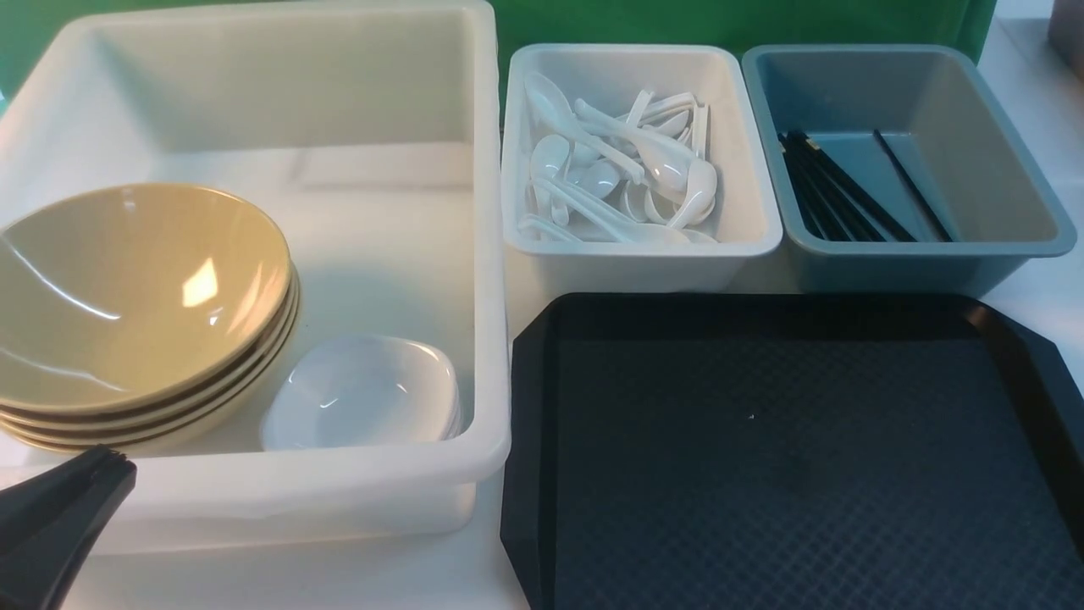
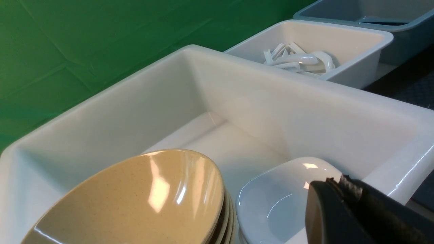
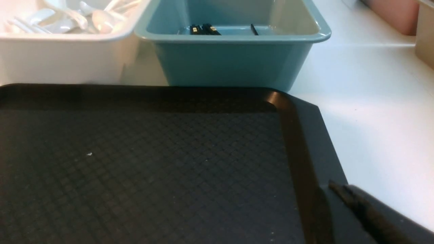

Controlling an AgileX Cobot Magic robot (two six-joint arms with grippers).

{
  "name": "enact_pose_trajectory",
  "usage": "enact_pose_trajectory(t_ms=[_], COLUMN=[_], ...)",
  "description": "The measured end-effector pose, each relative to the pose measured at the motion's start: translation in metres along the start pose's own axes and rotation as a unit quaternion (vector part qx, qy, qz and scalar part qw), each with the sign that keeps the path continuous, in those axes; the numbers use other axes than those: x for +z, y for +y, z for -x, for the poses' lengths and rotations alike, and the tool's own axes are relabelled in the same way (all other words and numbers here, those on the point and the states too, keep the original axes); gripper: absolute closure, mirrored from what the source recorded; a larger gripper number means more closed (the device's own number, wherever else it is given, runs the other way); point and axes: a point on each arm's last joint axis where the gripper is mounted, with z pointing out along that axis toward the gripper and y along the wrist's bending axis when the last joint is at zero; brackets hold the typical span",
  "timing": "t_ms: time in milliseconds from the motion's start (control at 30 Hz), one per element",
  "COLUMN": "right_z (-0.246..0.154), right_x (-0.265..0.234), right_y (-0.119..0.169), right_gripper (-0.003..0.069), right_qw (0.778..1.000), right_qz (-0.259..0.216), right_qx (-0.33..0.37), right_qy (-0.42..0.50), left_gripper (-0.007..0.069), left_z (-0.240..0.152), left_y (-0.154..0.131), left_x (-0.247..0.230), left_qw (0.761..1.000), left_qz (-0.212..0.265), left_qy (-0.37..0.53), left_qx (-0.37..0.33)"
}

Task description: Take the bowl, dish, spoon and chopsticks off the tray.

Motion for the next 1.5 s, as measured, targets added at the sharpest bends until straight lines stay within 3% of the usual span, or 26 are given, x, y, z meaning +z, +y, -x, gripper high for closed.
enact_pose_trajectory(t_ms=[767, 1000, 1100, 1267, 1500], right_z=[0.0, 0.0, 0.0, 0.0, 0.0], right_x=[0.0, 0.0, 0.0, 0.0, 0.0], right_y=[0.0, 0.0, 0.0, 0.0, 0.0], right_gripper=[0.0583, 0.058, 0.058, 0.058, 0.0572], right_qw=[1.0, 1.0, 1.0, 1.0, 1.0], right_qz=[0.0, 0.0, -0.001, -0.001, 0.0], right_qx=[-0.001, -0.001, -0.001, -0.001, -0.001], right_qy=[0.0, 0.0, 0.0, 0.0, 0.0], left_gripper=[0.0634, 0.0634, 0.0634, 0.0634, 0.0634], left_z=[-0.005, -0.017, -0.02, -0.036, -0.079], left_y=[-0.001, 0.002, 0.002, 0.002, -0.008], left_x=[0.002, -0.002, -0.006, -0.003, 0.008], left_qw=[1.0, 0.997, 0.996, 0.985, 0.961], left_qz=[0.001, 0.069, 0.091, 0.135, 0.146], left_qy=[0.006, 0.025, 0.013, 0.0, 0.054], left_qx=[-0.001, 0.03, 0.004, -0.104, -0.228])
